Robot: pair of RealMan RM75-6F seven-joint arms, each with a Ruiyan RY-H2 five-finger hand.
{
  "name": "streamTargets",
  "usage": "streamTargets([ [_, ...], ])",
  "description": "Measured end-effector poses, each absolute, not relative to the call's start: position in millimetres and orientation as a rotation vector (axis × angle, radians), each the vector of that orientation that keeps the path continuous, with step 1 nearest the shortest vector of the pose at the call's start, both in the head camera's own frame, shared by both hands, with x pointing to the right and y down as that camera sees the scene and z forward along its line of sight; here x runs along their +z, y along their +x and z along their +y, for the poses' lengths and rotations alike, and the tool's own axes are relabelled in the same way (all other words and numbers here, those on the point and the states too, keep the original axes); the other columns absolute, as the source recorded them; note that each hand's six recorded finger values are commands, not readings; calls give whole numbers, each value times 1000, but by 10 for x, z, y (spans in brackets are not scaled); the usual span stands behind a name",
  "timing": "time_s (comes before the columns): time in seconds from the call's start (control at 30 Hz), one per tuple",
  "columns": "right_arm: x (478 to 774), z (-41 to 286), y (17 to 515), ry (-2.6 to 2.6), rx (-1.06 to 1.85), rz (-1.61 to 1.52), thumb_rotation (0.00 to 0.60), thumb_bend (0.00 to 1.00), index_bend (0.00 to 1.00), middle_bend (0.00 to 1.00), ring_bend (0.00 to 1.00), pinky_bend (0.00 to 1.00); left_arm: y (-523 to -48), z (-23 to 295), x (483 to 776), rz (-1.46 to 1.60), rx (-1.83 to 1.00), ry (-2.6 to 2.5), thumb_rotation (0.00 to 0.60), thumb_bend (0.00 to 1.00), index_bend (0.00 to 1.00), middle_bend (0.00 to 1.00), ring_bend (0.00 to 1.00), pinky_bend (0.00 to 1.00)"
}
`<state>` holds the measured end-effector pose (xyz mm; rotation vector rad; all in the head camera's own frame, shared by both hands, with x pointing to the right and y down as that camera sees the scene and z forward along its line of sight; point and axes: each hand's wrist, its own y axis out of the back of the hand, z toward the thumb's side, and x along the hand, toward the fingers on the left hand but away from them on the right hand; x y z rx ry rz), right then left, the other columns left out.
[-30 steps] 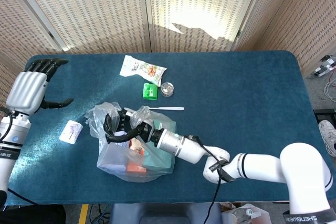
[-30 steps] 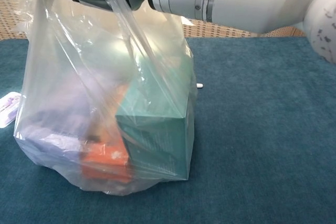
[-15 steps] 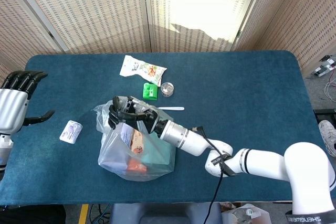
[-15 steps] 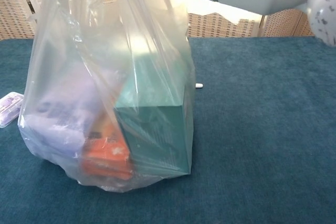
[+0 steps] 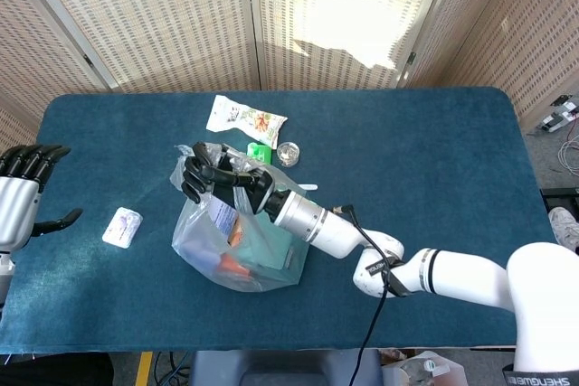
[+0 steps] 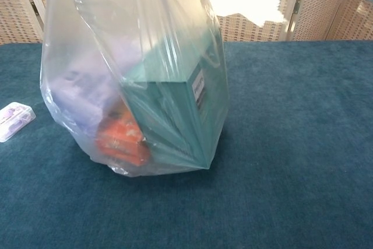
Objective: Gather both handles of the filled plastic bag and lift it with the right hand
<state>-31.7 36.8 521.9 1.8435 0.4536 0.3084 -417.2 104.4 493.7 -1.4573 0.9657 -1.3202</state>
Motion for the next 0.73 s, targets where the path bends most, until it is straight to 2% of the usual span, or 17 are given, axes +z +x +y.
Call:
streamTargets([
  [0.37,4875,220,-325,1877,369,423,600,217,697,733,665,658,-4328,1330,5191,929,-1429,-1494,600,115,173,164,133,104],
  [0.73,4673,164,-329,1894,413,411,600,218,701,736,665,658,-4406,1528,5275,932,-1478,-1506,600,115,172,164,133,104],
])
